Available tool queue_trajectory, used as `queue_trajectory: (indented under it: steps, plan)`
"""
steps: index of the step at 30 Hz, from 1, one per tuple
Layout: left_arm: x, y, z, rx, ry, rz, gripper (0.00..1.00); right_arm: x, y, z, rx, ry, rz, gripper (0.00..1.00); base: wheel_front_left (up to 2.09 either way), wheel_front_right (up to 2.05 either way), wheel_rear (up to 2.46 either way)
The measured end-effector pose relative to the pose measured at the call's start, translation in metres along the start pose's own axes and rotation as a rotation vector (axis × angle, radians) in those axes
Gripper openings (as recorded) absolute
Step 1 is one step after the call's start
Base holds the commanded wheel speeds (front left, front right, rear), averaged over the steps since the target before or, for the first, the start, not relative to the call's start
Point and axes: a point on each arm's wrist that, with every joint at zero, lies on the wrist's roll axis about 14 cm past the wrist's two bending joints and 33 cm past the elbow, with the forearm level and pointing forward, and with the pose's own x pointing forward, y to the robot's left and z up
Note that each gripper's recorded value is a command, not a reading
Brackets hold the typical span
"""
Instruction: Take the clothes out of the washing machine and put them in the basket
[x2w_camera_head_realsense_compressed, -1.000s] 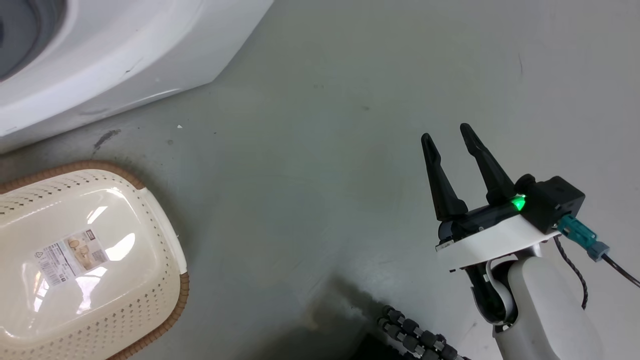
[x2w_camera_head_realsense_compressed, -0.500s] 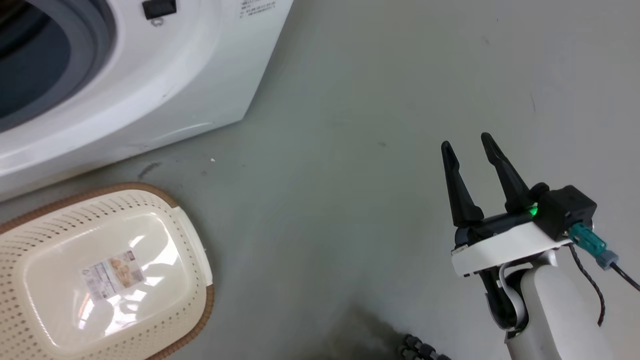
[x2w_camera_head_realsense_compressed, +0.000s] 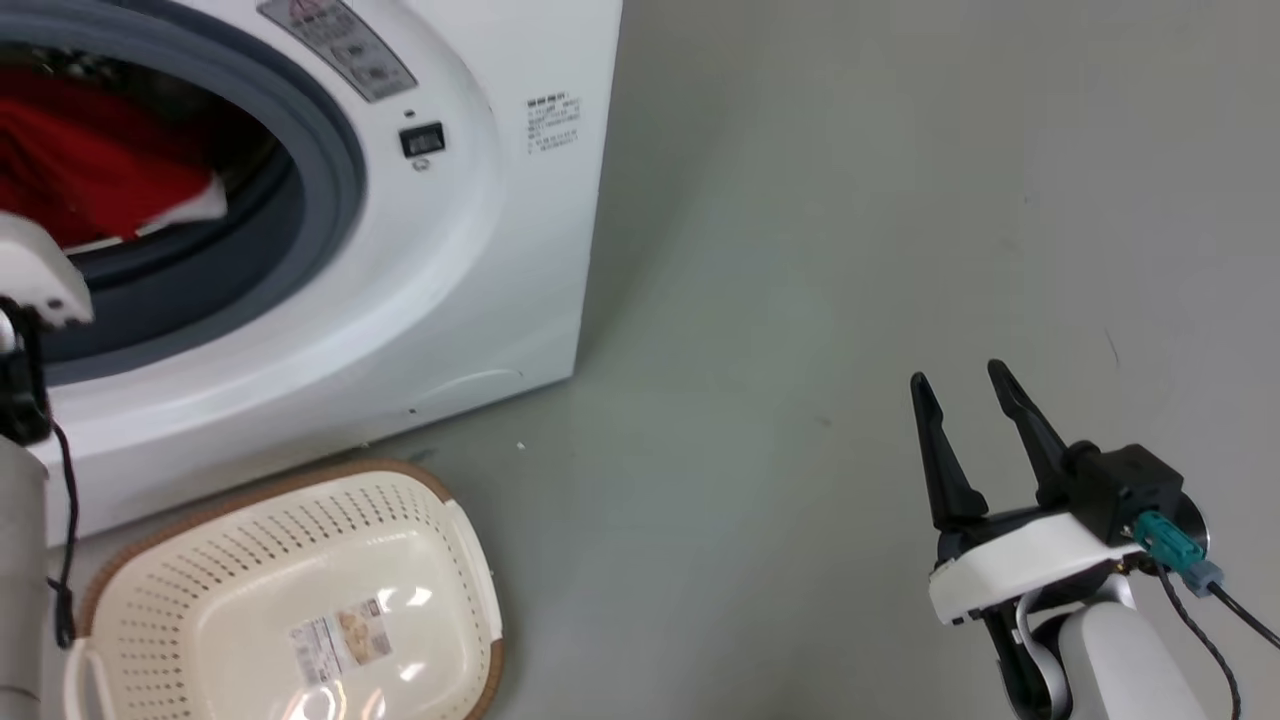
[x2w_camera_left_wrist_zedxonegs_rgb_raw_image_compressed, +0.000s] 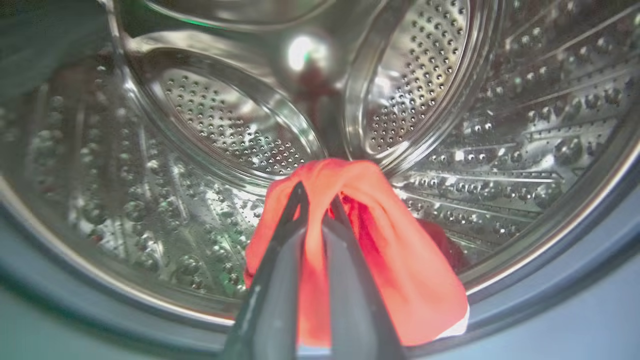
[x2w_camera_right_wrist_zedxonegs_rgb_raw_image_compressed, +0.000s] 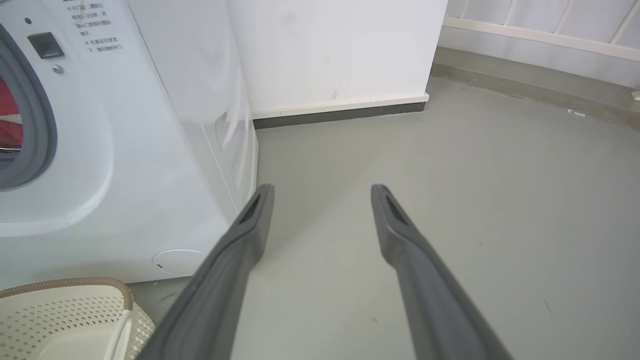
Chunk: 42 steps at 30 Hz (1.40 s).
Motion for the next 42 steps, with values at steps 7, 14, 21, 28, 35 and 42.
queue_trajectory:
  steps: [7,14,21,28,35,42]
  plan:
    - [-0.056,0.016,0.032,-0.030,-0.078,0.017,0.00,-0.024,-0.003,0.023,0.007,-0.048,-0.005,1.00,0.00,0.00,0.00]
    - [-0.103,0.021,0.051,-0.054,-0.138,0.039,0.00,-0.033,0.004,0.040,-0.003,-0.083,0.018,1.00,0.00,0.00,0.00]
    - [-0.157,0.021,0.059,-0.065,-0.192,0.064,0.00,-0.042,0.015,0.052,-0.007,-0.106,0.057,1.00,0.00,0.00,0.00]
    - [-0.215,0.006,0.042,-0.074,-0.162,0.068,0.00,-0.049,0.028,0.059,-0.015,-0.116,0.099,1.00,0.00,0.00,0.00]
    - [-0.255,-0.003,-0.006,-0.125,-0.006,0.083,0.00,-0.048,0.041,0.062,-0.027,-0.111,0.137,1.00,0.00,0.00,0.00]
    - [-0.267,-0.019,-0.074,-0.187,0.193,0.078,0.00,-0.036,0.051,0.060,-0.036,-0.094,0.161,1.00,0.00,0.00,0.00]
